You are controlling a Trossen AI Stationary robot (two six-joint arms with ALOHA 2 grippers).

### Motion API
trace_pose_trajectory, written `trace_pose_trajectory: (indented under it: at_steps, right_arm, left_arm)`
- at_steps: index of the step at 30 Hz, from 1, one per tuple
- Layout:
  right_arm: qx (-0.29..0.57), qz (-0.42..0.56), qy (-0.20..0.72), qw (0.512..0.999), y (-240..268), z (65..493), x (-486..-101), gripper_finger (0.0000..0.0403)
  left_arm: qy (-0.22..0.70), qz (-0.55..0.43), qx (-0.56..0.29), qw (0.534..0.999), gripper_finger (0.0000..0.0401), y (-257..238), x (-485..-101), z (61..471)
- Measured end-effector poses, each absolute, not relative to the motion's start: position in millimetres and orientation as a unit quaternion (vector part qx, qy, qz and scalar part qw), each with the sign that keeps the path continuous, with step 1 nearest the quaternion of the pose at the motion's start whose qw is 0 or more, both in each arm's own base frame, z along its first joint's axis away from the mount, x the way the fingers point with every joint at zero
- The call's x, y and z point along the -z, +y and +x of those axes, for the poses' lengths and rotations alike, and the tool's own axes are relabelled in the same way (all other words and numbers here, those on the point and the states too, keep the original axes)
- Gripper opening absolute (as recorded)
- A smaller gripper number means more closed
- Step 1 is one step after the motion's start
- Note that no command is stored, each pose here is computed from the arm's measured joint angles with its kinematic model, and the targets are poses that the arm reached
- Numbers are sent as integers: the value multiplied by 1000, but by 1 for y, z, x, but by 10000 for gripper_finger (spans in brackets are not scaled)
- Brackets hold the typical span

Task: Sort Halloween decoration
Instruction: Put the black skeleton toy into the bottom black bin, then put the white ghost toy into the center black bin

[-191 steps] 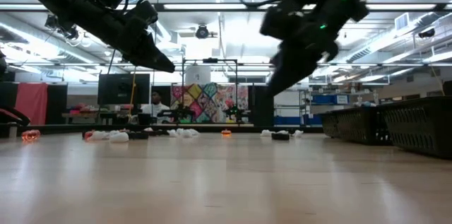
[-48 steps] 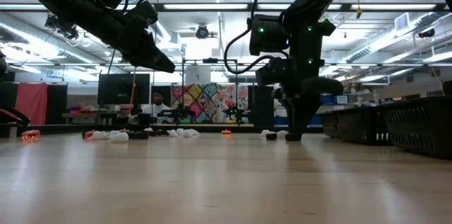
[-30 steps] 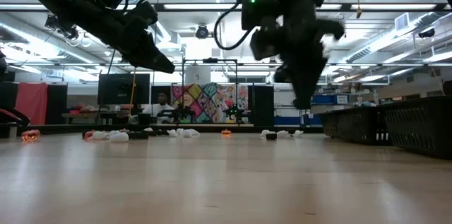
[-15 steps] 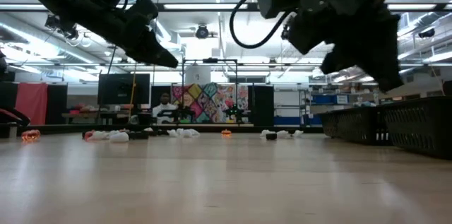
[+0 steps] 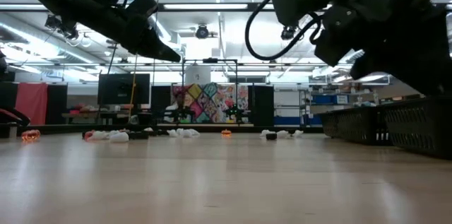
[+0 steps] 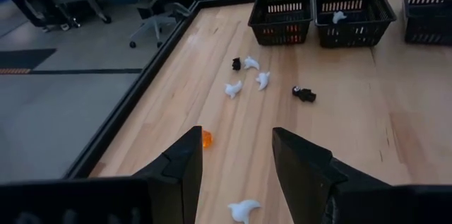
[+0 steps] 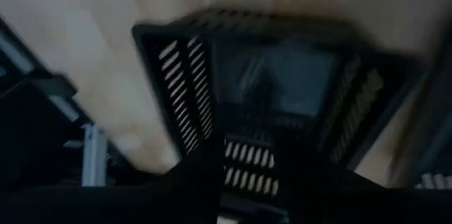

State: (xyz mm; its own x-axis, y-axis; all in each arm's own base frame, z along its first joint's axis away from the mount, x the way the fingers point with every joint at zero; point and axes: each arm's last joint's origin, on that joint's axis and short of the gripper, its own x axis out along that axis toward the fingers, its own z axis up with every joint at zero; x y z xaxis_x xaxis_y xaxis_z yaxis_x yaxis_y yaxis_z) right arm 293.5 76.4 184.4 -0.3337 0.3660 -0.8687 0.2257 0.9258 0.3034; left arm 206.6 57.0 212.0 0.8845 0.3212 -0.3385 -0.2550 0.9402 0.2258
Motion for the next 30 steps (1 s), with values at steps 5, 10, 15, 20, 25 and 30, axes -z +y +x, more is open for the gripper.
trace_pose_trajectory:
  at_steps: [5,10,15,20,25,30]
  right_arm:
    - [-59,181,829,527,75,289,-186,142]
    - [-16,116,813,571,63,299,-196,138]
    - [-2,85,783,617,45,314,-209,128]
    - [-11,63,724,686,23,332,-209,121]
    - [3,25,688,726,4,343,-209,120]
    - [-15,17,639,769,-11,353,-199,118]
  left_arm:
    - [189,89,-149,967,157,57,-212,207]
    - [187,82,-150,967,157,57,-212,207]
    - [188,46,-156,969,157,57,-211,206]
    - [225,26,-156,961,157,56,-204,203]
    - [251,17,-140,958,157,49,-199,203]
    - [279,-20,-141,950,157,45,-193,200]
